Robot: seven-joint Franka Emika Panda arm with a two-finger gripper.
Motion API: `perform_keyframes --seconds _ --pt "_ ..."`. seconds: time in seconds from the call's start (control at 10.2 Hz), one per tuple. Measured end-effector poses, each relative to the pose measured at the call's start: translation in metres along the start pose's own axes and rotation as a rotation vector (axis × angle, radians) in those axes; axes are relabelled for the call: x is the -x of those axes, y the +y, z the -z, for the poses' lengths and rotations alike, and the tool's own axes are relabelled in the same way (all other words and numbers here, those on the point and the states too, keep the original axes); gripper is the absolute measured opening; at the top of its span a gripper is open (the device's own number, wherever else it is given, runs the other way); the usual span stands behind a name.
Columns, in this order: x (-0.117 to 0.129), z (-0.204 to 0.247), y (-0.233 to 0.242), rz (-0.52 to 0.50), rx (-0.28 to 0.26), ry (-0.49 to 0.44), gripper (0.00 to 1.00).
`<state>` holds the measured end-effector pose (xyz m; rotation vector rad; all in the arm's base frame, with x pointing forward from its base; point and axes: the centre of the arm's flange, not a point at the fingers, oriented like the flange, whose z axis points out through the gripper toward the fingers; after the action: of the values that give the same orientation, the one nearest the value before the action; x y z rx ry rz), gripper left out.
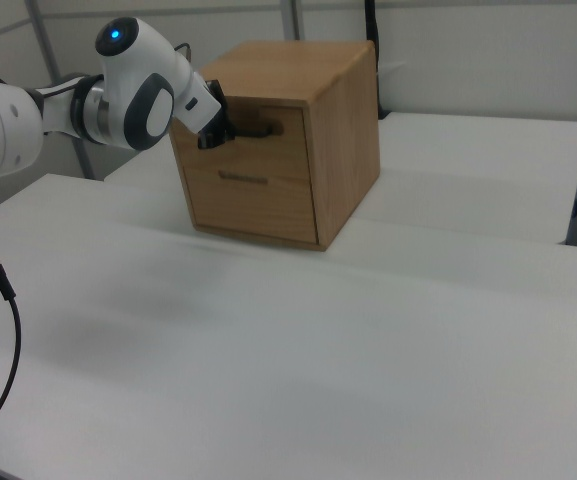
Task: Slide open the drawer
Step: 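Pull the handle outward, sliding the upper drawer out of the cabinet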
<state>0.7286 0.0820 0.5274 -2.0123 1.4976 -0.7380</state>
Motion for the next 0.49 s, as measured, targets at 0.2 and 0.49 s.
perform_keyframes --seconds 0.2,0.49 --pt "0.001 0.023 0.018 0.023 0.028 -0.016 0.18" --pt "0.005 0.089 0.071 0.065 0.12 -0.072 0.18"
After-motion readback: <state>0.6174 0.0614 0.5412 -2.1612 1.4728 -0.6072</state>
